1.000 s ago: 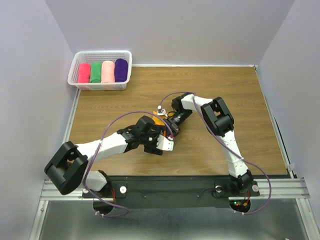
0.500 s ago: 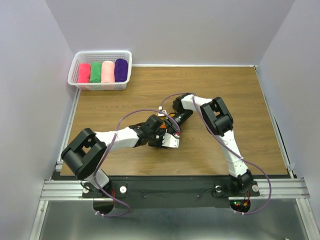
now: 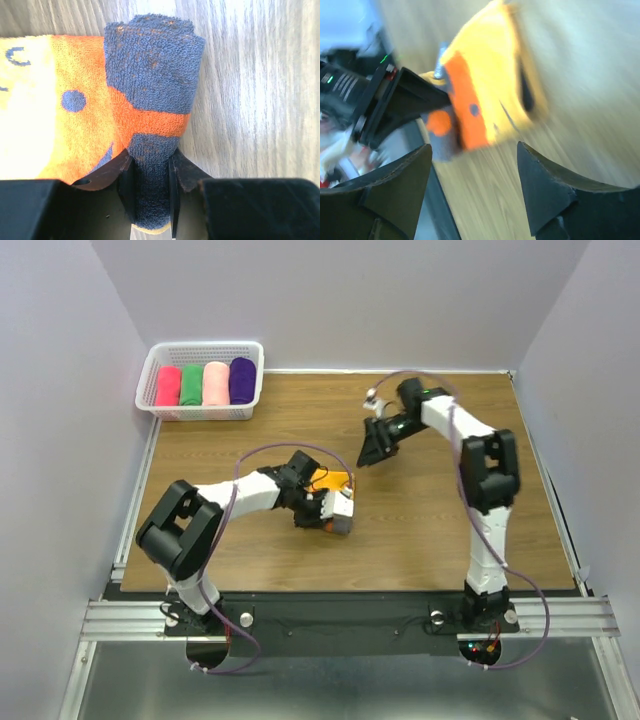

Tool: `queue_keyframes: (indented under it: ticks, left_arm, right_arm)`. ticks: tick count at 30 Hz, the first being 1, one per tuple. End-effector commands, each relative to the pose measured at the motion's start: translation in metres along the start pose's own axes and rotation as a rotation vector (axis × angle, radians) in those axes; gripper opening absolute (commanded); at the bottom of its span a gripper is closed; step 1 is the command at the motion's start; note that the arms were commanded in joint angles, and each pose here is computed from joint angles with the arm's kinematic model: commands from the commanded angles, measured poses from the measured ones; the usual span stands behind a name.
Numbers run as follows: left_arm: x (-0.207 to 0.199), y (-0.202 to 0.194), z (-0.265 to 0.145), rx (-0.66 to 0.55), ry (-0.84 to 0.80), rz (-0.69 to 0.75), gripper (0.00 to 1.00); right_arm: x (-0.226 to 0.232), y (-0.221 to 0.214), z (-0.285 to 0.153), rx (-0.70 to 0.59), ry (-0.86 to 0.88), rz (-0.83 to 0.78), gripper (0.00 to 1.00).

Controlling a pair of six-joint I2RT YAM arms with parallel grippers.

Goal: Roll the towels
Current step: Roll the towel

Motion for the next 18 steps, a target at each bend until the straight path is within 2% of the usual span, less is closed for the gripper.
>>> queue_keyframes:
  ticks: [1, 3, 7, 8, 13, 14, 18]
  left_arm:
    - [-0.031, -0.048, 0.008, 0.127, -0.317, -0.302, 0.28]
    - [-0.013, -0.05, 0.01, 0.117, -0.348, -0.371, 0.28]
    - [0.01, -0.05, 0.012, 0.143, -0.387, -0.44, 0.29]
    - [0.011, -0.057, 0.018, 0.165, -0.407, -0.467, 0.29]
    - [0.02, -0.067, 0.027, 0.253, -0.438, -0.549, 0.3]
    - [0.025, -0.071, 0.034, 0.267, -0.454, -0.57, 0.3]
    - [0.027, -0.079, 0.043, 0.314, -0.505, -0.638, 0.33]
  right_arm:
    - [0.013, 0.046, -0.068, -0.191, -0.379, -0.172, 0.76]
    - [0.029, 0.054, -0.088, -0.235, -0.494, -0.252, 0.82]
    - [0.055, 0.046, -0.109, -0.246, -0.609, -0.38, 0.9]
    - [0.057, 0.04, -0.112, -0.233, -0.632, -0.424, 1.0]
    - [0.108, 0.035, -0.139, -0.284, -0.714, -0.676, 1.0]
    - [0.127, 0.037, -0.146, -0.331, -0.724, -0.736, 1.0]
    - [0.145, 0.026, -0.139, -0.35, -0.631, -0.754, 1.0]
Point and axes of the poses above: each gripper's point midway between its finger pads, its own z axis out along the fingers, its own x axis along the line the jaws close on, y = z × x, the point moved 5 cm from there along -z, back along the fingers, and after that the axes turned 15 degrees about -z, right-handed, at the moved point
